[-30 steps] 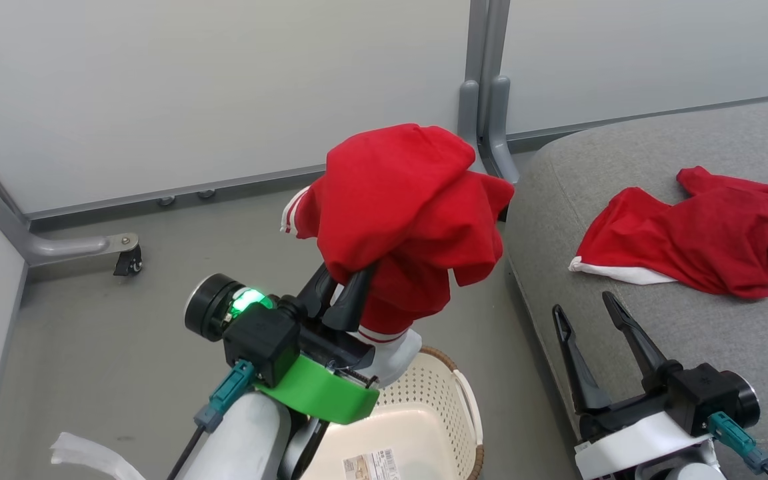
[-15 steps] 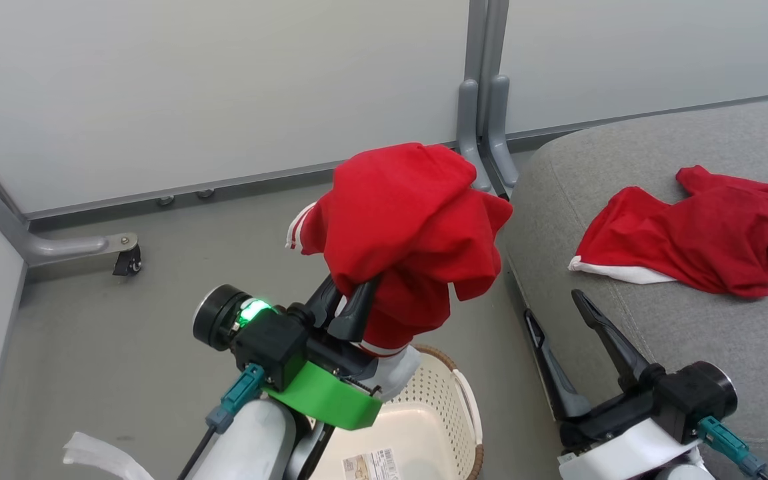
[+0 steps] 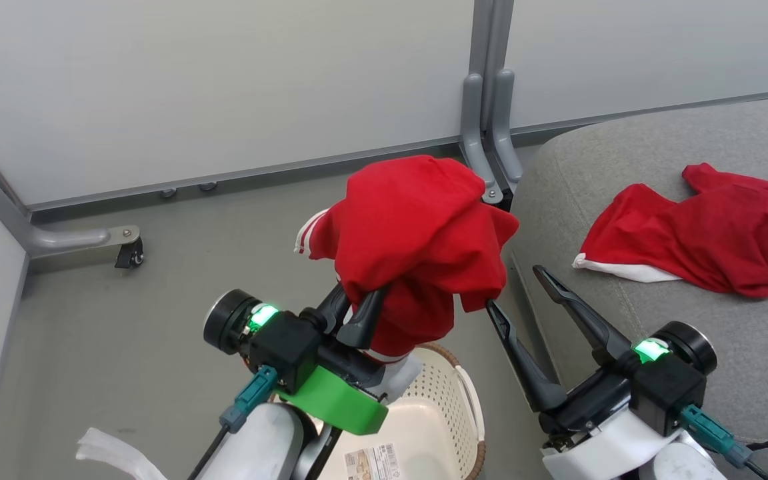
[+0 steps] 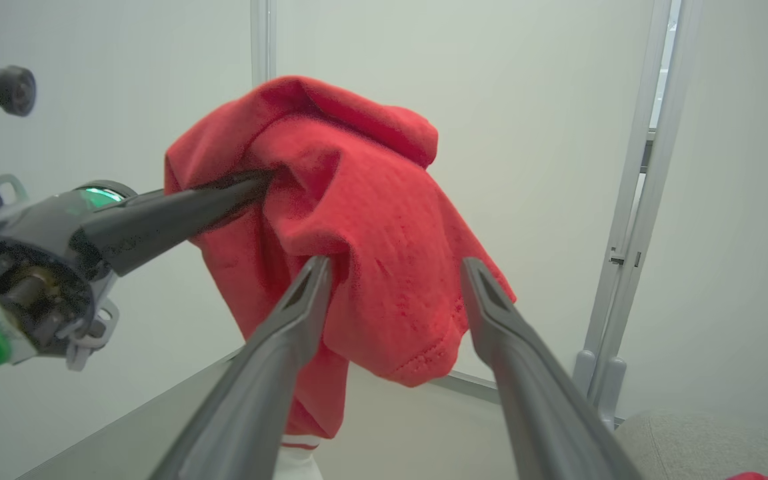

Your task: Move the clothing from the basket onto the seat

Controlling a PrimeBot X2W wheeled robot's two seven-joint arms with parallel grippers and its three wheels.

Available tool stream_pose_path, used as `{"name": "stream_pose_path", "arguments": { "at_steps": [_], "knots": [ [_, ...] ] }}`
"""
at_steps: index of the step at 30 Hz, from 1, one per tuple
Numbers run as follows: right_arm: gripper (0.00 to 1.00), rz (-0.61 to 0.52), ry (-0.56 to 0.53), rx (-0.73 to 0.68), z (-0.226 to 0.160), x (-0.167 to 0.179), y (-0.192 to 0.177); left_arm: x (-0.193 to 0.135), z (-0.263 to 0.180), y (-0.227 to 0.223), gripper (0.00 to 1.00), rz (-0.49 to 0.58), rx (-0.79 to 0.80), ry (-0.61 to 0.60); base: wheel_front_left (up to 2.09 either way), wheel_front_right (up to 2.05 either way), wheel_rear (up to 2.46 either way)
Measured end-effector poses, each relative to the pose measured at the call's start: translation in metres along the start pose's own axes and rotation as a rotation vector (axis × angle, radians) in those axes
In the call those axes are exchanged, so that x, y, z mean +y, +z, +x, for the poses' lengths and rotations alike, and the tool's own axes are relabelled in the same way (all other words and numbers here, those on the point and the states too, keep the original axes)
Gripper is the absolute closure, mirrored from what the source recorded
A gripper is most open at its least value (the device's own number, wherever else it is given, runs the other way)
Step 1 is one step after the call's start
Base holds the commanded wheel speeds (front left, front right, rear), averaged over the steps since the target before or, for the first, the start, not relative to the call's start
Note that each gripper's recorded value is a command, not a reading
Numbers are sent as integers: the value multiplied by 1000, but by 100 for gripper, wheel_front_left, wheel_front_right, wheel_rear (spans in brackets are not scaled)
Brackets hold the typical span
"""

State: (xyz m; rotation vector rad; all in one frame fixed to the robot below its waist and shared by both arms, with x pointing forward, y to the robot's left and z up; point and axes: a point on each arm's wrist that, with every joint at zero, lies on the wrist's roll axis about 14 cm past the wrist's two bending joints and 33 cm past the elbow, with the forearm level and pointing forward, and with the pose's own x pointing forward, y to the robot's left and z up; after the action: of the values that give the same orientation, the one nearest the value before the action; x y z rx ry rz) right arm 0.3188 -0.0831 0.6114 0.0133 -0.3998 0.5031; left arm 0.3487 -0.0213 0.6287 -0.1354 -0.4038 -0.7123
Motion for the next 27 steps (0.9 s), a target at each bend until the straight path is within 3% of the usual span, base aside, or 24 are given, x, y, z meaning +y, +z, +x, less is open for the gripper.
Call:
{"name": "stream_pose_path", "arguments": {
  "at_steps": [19,27],
  "knots": [
    [0,-156,170,136,20,15,-44,-27,0,-1,100,1,10,-83,0,0,0],
    [0,-164,290,174,24,37,-57,-36,-2,-6,100,-3,31,-111,0,0,0]
  ]
}}
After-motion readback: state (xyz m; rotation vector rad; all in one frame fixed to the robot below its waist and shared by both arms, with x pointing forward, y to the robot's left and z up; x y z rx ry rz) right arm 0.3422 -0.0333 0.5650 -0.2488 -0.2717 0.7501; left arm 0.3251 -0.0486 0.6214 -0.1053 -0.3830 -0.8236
